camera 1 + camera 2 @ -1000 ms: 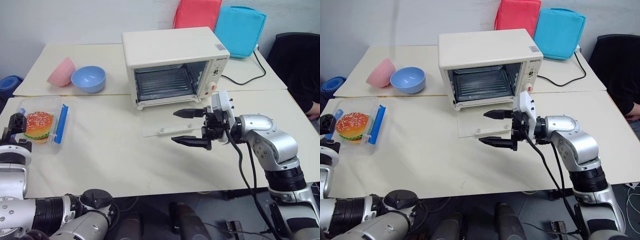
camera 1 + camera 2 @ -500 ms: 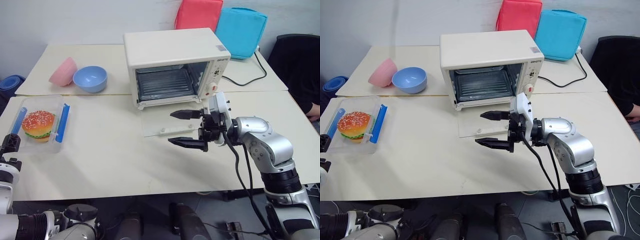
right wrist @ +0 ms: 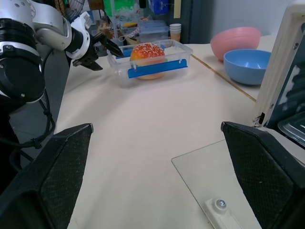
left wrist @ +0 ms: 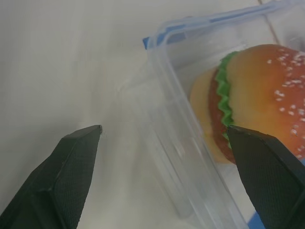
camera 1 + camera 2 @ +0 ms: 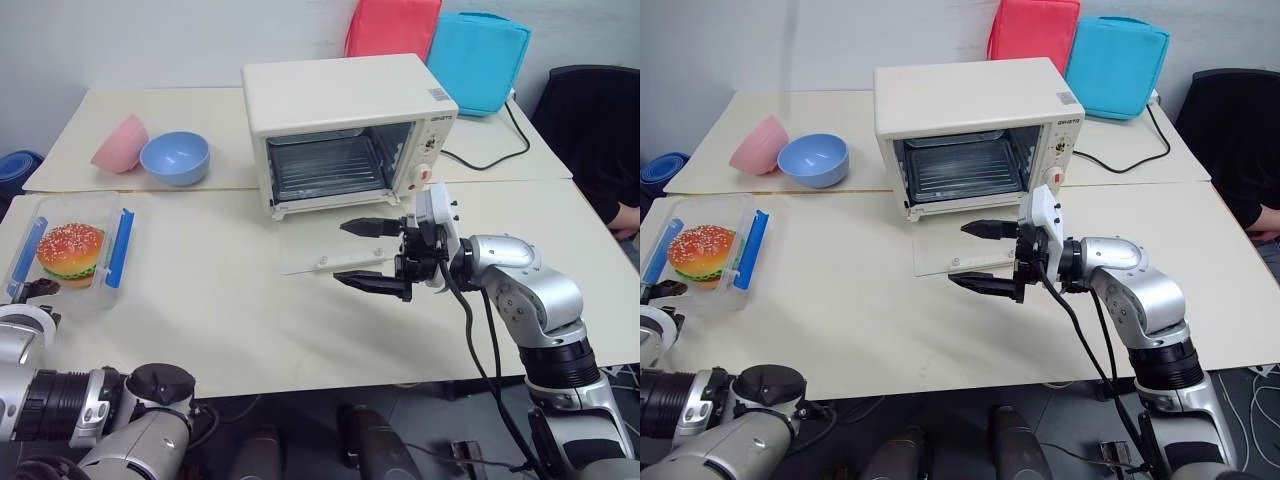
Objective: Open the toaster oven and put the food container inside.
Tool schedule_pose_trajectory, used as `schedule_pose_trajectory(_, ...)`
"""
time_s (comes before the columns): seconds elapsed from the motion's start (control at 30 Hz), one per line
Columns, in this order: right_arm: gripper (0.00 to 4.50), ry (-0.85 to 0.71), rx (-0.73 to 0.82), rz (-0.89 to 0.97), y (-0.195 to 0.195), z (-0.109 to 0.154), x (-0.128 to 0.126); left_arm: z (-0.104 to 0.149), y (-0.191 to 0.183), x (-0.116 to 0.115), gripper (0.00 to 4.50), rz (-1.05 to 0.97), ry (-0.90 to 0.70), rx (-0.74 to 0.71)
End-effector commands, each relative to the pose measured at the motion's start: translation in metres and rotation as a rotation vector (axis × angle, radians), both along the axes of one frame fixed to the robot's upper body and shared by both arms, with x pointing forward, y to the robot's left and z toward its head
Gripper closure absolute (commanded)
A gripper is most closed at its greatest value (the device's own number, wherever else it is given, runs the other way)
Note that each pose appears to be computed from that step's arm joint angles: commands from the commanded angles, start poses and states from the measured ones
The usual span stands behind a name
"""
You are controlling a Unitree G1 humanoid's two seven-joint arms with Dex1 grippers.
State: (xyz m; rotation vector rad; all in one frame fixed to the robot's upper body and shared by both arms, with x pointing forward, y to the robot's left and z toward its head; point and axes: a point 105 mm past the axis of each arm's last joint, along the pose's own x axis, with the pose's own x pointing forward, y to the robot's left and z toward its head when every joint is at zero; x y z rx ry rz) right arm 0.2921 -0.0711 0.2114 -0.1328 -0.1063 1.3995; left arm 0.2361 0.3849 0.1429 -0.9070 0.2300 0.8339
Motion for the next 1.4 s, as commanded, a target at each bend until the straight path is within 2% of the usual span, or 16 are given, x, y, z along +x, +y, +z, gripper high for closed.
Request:
schedule_pose_trajectory(0.03,0.00,-0.052,0.020,-0.009,-0.003,0.013,-0.005,0.011,0.009,0.000,1.14,0.018,0.006,0.026)
schedule_pose_trajectory(0.33,0.00,-0.055,0.027,-0.032,-0.007,0.015,-0.005,0.020,0.019,0.008,3.78,-0.015,0.033,0.040)
schedule_pose_trajectory(0.43,0.00,-0.055,0.028,-0.039,-0.009,0.017,-0.004,0.019,0.022,0.011,4.33,-0.067,0.074,0.069)
schedule_pose_trajectory(0.5,0.00,-0.043,0.027,-0.040,-0.012,0.018,-0.004,0.021,0.022,0.018,4.36,-0.159,0.099,0.120)
schedule_pose_trajectory(0.63,0.00,0.005,0.021,-0.032,-0.021,0.018,-0.006,0.040,-0.001,0.045,4.36,-0.534,0.038,0.262)
schedule_pose_trajectory(0.73,0.00,0.006,0.004,-0.040,-0.027,0.018,-0.008,0.047,-0.015,0.052,4.36,-0.723,0.041,0.357)
schedule_pose_trajectory(0.93,0.00,-0.005,-0.015,-0.130,-0.047,0.017,-0.007,0.071,-0.080,0.068,4.36,-1.069,-0.044,0.436)
schedule_pose_trajectory(1.1,0.00,0.001,-0.030,-0.243,-0.075,0.016,-0.008,0.076,-0.146,0.099,4.36,-1.212,-0.095,0.466)
schedule_pose_trajectory(1.4,0.00,-0.005,-0.030,-0.380,-0.104,0.014,-0.010,0.083,-0.241,0.138,4.36,-1.312,-0.094,0.442)
